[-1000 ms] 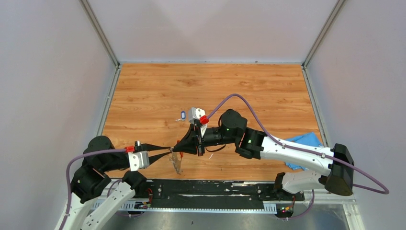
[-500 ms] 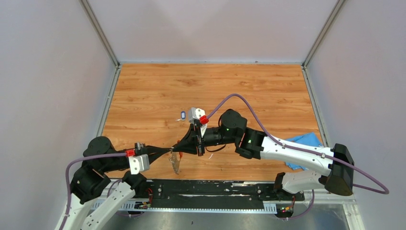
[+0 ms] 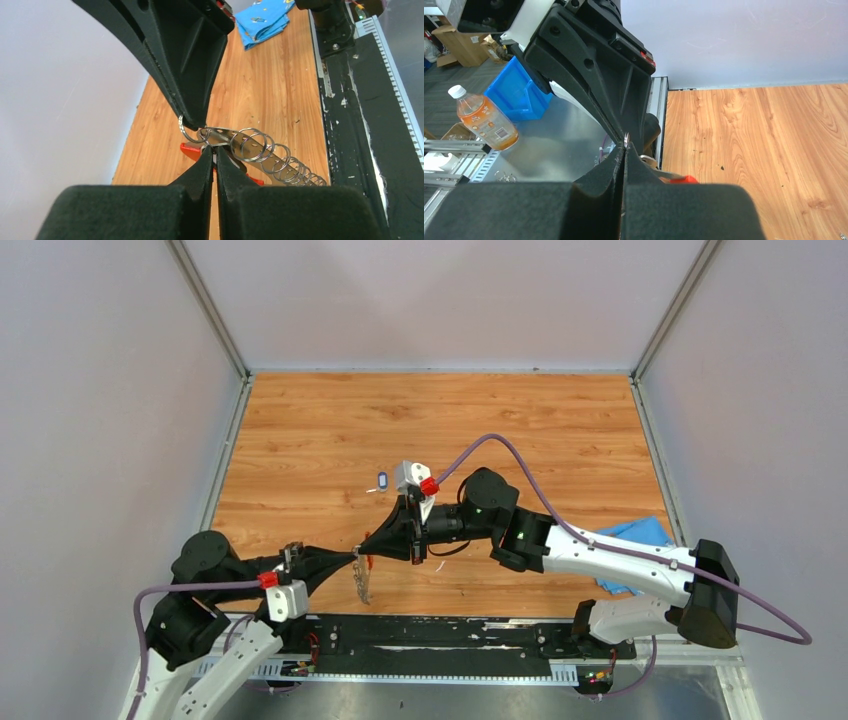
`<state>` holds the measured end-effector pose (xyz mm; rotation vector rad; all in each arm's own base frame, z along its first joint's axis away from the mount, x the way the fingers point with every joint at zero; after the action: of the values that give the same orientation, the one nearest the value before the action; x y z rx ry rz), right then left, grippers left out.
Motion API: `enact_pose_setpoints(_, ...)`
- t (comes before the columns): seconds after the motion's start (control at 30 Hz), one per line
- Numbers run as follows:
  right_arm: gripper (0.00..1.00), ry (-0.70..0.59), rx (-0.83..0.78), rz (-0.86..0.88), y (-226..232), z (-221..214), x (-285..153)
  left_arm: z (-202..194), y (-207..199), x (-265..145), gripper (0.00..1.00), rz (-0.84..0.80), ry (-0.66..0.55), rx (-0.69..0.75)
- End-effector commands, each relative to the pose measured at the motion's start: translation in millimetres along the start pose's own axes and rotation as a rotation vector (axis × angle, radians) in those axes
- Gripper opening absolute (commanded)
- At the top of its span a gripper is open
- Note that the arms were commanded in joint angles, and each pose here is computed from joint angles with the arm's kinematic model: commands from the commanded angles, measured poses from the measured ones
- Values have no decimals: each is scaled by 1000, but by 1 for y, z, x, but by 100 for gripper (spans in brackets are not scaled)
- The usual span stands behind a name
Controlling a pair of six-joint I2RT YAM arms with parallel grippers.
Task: Put the keys on the keyring
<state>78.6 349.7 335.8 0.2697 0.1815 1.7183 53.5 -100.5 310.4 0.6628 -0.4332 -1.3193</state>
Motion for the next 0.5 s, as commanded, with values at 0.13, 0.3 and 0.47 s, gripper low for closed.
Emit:
enact_pose_setpoints(0.13, 0, -87, -28, -31, -4, 13, -2, -7, -5, 10, 3, -102, -30, 27)
enact_pose_setpoints(0.3, 0, -72, -35, -51, -7, 9, -2, -4, -7, 7, 9, -86, -36, 30)
enact_pose_setpoints(0.47, 0, -70, -50, -62, -8, 9, -5, 0, -3, -3, 19, 8, 13, -31)
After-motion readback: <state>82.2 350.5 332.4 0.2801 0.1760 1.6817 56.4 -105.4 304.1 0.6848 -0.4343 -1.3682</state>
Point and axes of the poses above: each gripper's point midway between its finger pads, its own x axis out along the fingers, its own y axis along the line the jaws close on, z = x × y, the point moved 7 cm from there along -x, back along the fingers, and after that the axes turned 7 degrees about x, right-handed, at the moved point
